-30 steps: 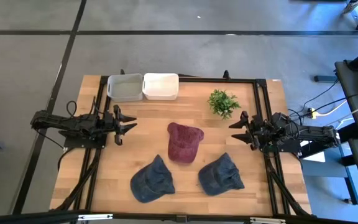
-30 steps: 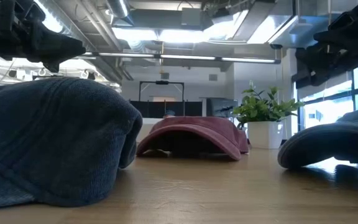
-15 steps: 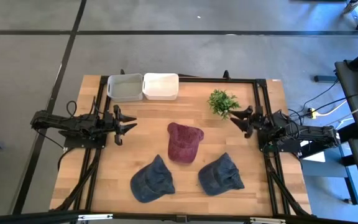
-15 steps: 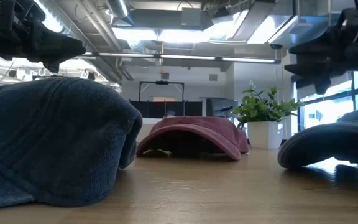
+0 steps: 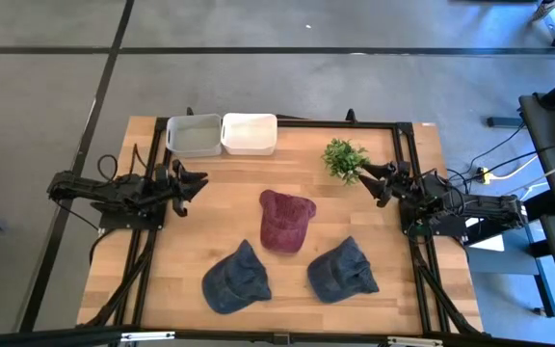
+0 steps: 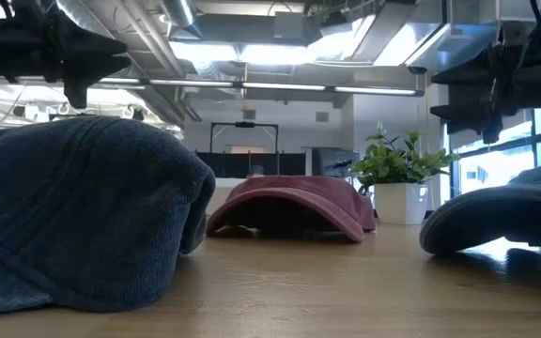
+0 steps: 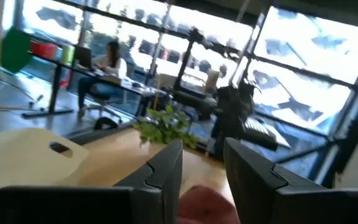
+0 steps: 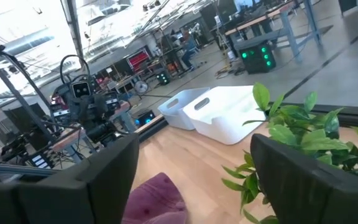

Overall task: Pick & Place hat
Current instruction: Put the red cap into the gray bin

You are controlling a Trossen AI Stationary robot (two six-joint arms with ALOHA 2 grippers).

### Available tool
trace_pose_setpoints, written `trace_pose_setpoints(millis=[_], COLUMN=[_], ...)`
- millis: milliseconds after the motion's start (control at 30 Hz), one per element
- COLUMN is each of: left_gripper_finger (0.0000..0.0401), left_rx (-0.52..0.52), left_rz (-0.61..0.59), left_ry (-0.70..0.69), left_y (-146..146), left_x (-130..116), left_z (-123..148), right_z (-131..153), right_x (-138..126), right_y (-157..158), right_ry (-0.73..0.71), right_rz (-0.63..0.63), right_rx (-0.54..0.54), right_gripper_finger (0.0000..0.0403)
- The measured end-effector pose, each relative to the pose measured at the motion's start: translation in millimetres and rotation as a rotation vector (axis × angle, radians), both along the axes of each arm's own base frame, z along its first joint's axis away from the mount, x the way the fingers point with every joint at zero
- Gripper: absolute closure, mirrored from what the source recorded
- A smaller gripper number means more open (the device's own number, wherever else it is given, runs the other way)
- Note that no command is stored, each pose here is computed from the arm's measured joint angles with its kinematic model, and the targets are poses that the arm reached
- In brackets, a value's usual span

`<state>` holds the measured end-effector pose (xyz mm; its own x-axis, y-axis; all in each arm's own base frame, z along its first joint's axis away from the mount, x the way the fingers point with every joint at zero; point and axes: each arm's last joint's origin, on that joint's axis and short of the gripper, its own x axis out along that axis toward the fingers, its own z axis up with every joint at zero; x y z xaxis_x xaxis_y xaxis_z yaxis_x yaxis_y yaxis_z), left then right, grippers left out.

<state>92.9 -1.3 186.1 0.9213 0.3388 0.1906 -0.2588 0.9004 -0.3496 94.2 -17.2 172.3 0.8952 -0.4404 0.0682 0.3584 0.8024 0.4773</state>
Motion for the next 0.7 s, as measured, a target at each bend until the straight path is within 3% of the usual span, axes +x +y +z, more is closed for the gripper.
trace_pose_setpoints(millis=[367, 700], left_gripper_finger=[0.0281, 0.0186], left_rx=[0.014, -0.021], left_rz=[0.101, 0.141], left_ry=[0.02, -0.026], left_y=[2.5, 3.9], left_x=[-1.0, -2.4], left_z=[-0.5, 3.1], right_z=[0.1, 0.5], right_x=[-0.2, -2.2], right_y=[-0.3, -3.7], right_ry=[-0.007, 0.02], right_rz=[-0.012, -0.153], right_rx=[0.013, -0.037], right_gripper_finger=[0.0089, 0.0089])
